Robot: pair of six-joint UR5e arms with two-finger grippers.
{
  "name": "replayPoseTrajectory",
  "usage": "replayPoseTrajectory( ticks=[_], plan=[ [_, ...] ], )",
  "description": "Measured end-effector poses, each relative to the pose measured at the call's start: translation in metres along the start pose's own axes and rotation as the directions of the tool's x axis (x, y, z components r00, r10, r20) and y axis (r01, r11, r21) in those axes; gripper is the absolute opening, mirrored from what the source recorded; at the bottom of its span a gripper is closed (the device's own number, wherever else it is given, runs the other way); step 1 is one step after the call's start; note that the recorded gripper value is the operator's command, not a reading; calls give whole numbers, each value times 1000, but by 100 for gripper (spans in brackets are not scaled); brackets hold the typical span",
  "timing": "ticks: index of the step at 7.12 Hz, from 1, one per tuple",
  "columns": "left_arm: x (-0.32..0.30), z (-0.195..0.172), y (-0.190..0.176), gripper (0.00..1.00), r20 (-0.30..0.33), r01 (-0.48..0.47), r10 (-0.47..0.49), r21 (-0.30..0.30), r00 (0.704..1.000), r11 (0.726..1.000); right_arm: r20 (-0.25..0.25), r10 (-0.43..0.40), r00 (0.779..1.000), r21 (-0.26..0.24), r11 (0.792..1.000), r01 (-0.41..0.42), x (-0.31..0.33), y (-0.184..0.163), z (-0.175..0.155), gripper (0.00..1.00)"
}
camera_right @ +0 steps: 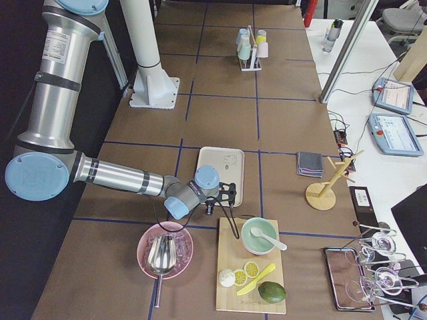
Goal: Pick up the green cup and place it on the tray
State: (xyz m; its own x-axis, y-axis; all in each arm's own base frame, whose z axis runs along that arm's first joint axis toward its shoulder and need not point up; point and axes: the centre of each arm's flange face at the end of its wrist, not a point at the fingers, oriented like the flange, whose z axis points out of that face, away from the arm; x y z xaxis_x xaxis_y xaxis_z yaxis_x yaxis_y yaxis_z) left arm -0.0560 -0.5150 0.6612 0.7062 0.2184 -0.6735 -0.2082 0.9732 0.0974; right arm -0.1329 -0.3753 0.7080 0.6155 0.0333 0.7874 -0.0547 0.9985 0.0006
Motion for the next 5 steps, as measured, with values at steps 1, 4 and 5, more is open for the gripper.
replayPoseTrajectory(
  ticks=[1,4,5],
  plan=[
    [0,0,0,100,0,0,0,0,1000,1000,0,0,1000,-1,1000,0,0,0,0,8],
    [0,0,1,100,0,0,0,-1,1000,1000,-1,-12,1000,-2,1000,12,1,1,1,0],
    [0,0,1,100,0,0,0,-1,1000,1000,-1,-18,1000,-3,1000,18,1,1,1,0]
  ],
)
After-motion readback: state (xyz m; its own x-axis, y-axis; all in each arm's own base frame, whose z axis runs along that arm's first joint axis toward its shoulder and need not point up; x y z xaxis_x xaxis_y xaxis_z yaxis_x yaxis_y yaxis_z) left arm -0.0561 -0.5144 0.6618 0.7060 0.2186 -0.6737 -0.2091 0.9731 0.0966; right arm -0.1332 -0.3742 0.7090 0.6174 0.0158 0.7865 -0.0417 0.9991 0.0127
